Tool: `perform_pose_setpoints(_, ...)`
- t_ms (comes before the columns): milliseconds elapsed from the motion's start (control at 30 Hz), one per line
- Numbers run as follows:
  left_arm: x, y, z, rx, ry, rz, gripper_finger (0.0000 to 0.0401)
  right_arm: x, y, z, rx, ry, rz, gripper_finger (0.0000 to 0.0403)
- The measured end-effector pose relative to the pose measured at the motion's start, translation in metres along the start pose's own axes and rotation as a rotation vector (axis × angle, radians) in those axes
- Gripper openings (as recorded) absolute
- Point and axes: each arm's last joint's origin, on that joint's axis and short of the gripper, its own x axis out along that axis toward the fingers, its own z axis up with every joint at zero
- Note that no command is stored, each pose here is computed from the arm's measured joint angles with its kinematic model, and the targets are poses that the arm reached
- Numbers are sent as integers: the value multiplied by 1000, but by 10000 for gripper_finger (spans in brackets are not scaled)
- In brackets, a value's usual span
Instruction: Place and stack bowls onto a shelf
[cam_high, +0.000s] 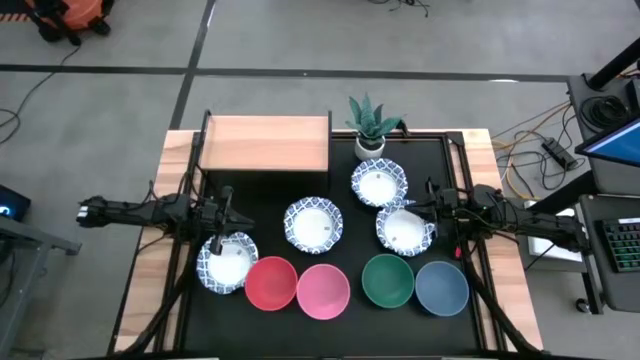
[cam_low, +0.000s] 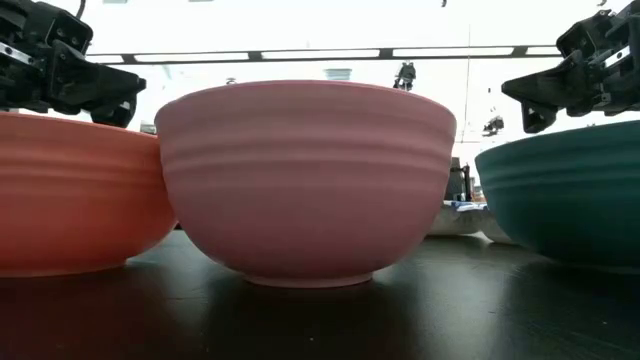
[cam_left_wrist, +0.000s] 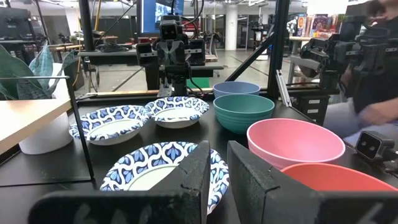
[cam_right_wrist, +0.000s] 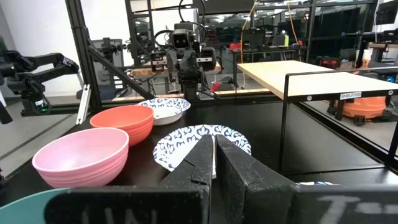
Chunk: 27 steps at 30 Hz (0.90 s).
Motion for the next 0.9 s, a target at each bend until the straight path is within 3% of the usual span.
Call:
perform_pose_setpoints(800, 0, 0, 0, 0, 0, 0, 37, 0, 0, 1, -2, -6, -4, 9)
perform_pose_setpoints(900, 0, 0, 0, 1, 0, 0, 37, 0, 0, 5, 112, -52, -18, 9)
